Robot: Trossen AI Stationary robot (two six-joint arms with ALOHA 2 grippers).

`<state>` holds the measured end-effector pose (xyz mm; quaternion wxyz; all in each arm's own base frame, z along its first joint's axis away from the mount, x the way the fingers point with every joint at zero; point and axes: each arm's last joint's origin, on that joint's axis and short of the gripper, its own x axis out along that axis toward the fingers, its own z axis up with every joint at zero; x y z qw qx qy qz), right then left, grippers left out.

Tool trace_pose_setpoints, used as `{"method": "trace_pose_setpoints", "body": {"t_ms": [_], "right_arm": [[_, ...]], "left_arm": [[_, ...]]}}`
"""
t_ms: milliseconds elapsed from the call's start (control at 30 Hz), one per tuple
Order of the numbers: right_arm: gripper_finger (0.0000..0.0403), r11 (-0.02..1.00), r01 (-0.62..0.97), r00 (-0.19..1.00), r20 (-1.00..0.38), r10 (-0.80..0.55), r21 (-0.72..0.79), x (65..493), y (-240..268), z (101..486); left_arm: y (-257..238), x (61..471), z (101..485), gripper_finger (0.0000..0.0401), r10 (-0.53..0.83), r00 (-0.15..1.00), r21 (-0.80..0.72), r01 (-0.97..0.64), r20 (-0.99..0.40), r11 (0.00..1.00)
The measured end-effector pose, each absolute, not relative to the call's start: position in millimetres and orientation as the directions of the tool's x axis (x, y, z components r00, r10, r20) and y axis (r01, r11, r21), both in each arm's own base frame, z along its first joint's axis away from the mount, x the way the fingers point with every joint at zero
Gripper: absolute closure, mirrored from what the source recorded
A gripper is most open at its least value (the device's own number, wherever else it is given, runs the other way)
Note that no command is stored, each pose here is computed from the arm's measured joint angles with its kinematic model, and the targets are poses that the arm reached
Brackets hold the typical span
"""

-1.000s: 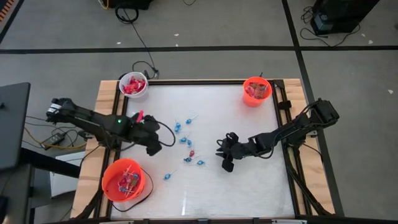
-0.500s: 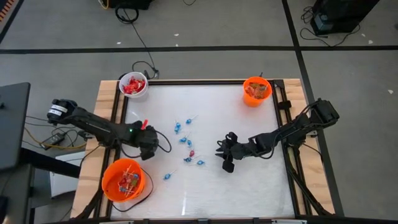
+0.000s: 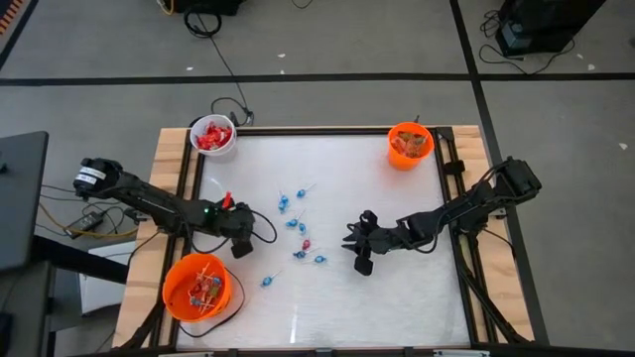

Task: Sort candy by brand, put in halloween buckets
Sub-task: Put the blue lollipop into the bottom orange bucket

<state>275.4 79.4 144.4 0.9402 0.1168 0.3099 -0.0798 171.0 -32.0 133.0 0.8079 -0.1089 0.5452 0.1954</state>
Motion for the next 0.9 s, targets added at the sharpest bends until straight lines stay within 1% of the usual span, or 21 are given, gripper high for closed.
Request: {"method": "trace_pose_setpoints", "body": {"t_ms": [67,167,233,333,400,500,667,733,833,900], "right_arm": [[0.03,0.961,0.221,0.795,-0.602,-0.078,0.167,275,79,144],[0.03,0.965,0.215,0.798,-0.597,-0.085,0.15,276,79,145],[0.03,0.967,0.214,0.8,-0.593,-0.094,0.135,276,79,145],[0.03,0.972,0.205,0.802,-0.59,-0.098,0.117,276,79,145],[0.03,0.975,0.195,0.802,-0.589,-0.098,0.103,276,79,145],[0.03,0.978,0.188,0.802,-0.589,-0.098,0.093,276,79,145],[0.03,0.979,0.185,0.804,-0.586,-0.098,0.091,276,79,146],[0.03,0.982,0.174,0.805,-0.585,-0.102,0.07,276,79,146],[0.03,0.982,0.183,0.808,-0.575,-0.127,0.04,277,76,146],[0.03,0.98,0.194,0.812,-0.568,-0.132,0.049,278,75,147]], "left_arm": [[-32,170,132,0.022,0.193,0.329,0.031,-0.44,-0.924,0.898],[-33,170,131,0.0266,0.154,0.324,-0.014,-0.462,-0.933,0.887],[-34,170,131,0.0306,0.119,0.317,-0.065,-0.515,-0.941,0.854],[-34,169,131,0.036,0.105,0.311,-0.114,-0.61,-0.945,0.784],[-35,170,131,0.0382,0.104,0.316,-0.128,-0.635,-0.943,0.762],[-35,171,131,0.0391,0.117,0.335,-0.128,-0.625,-0.935,0.77],[-36,179,142,0.0388,0.119,0.352,-0.14,-0.629,-0.929,0.764],[-38,187,155,0.0388,0.116,0.37,-0.168,-0.651,-0.922,0.74],[-39,196,177,0.039,0.158,0.386,-0.154,-0.663,-0.909,0.732],[-40,206,196,0.039,0.188,0.429,-0.166,-0.662,-0.884,0.731]]}}
